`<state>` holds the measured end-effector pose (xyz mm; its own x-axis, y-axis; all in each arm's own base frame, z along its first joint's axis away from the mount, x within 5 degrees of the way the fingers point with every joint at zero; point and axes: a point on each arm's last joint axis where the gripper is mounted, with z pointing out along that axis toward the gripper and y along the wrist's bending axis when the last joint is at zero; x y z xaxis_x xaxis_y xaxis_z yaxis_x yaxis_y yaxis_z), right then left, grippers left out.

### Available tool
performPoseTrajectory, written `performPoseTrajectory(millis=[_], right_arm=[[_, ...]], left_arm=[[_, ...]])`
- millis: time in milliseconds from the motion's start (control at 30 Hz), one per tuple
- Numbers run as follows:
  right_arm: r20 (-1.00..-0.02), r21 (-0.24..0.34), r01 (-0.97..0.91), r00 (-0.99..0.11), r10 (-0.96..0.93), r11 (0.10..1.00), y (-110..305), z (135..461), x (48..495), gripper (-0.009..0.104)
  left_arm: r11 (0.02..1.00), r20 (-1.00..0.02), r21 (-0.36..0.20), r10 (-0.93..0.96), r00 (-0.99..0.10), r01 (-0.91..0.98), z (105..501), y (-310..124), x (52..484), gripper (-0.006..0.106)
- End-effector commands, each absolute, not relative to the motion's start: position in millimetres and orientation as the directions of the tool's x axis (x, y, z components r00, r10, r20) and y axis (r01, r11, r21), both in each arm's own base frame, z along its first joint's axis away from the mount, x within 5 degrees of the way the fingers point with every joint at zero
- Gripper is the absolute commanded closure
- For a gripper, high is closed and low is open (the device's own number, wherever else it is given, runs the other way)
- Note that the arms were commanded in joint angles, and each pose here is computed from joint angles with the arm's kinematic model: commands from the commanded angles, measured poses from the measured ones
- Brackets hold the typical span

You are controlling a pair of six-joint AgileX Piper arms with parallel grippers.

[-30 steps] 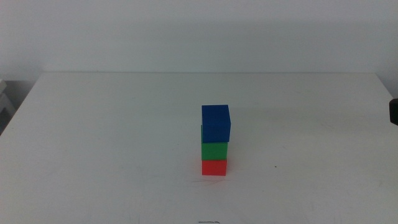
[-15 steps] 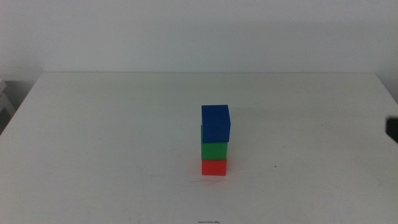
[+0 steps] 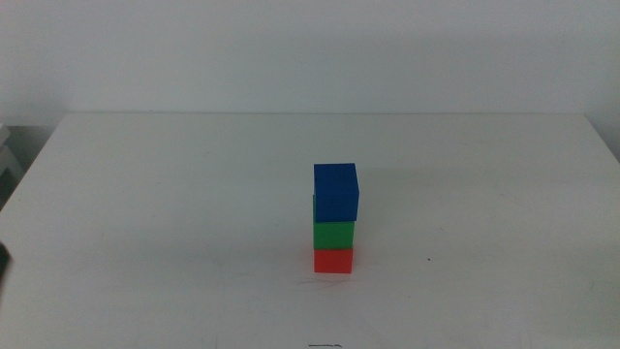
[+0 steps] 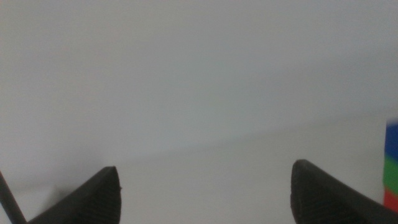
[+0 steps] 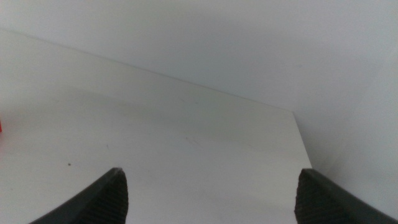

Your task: Stack red cubes first, then green, then blue cubes in a specific spot.

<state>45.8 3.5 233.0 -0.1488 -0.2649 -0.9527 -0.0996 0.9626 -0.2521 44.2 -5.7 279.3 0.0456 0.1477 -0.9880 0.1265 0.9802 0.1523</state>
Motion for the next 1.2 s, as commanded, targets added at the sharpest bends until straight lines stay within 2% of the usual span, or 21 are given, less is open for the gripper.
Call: performPoseTrajectory(millis=[0, 100, 200, 300, 567, 1167], right_arm=[[-0.960, -0.279, -0.047, -0.023, -0.280, 0.959, 2.1, 237.1, 42.4, 0.016], [-0.960, -0.274, -0.052, -0.047, -0.277, 0.960, 2.1, 226.5, 46.7, 0.016], [-0.962, -0.268, -0.044, -0.035, -0.270, 0.962, 2.0, 219.9, 48.7, 0.016], [-0.967, -0.255, -0.041, -0.020, -0.256, 0.966, 2.2, 214.5, 50.6, 0.016], [-0.971, -0.235, -0.045, -0.035, -0.237, 0.971, 2.4, 199.3, 53.9, 0.016], [-0.971, -0.231, -0.050, -0.052, -0.234, 0.972, 2.5, 195.8, 54.2, 0.016]], left_arm=[[0.984, -0.987, 0.127, 0.112, 0.116, 0.124, 275.7, -6.4, 45.6, 0.007], [0.986, -0.991, 0.106, 0.095, 0.091, 0.131, 253.9, -7.1, 49.0, 0.007], [0.989, -0.994, 0.046, 0.032, 0.101, 0.139, 241.3, -7.7, 50.9, 0.007], [0.990, -0.993, 0.012, -0.004, 0.115, 0.137, 231.4, -7.6, 53.3, 0.007], [0.991, -0.997, 0.011, 0.002, 0.074, 0.132, 205.6, -7.6, 57.7, 0.007], [0.998, -0.992, 0.011, 0.003, 0.128, 0.062, 209.3, -3.3, 54.1, 0.007]])
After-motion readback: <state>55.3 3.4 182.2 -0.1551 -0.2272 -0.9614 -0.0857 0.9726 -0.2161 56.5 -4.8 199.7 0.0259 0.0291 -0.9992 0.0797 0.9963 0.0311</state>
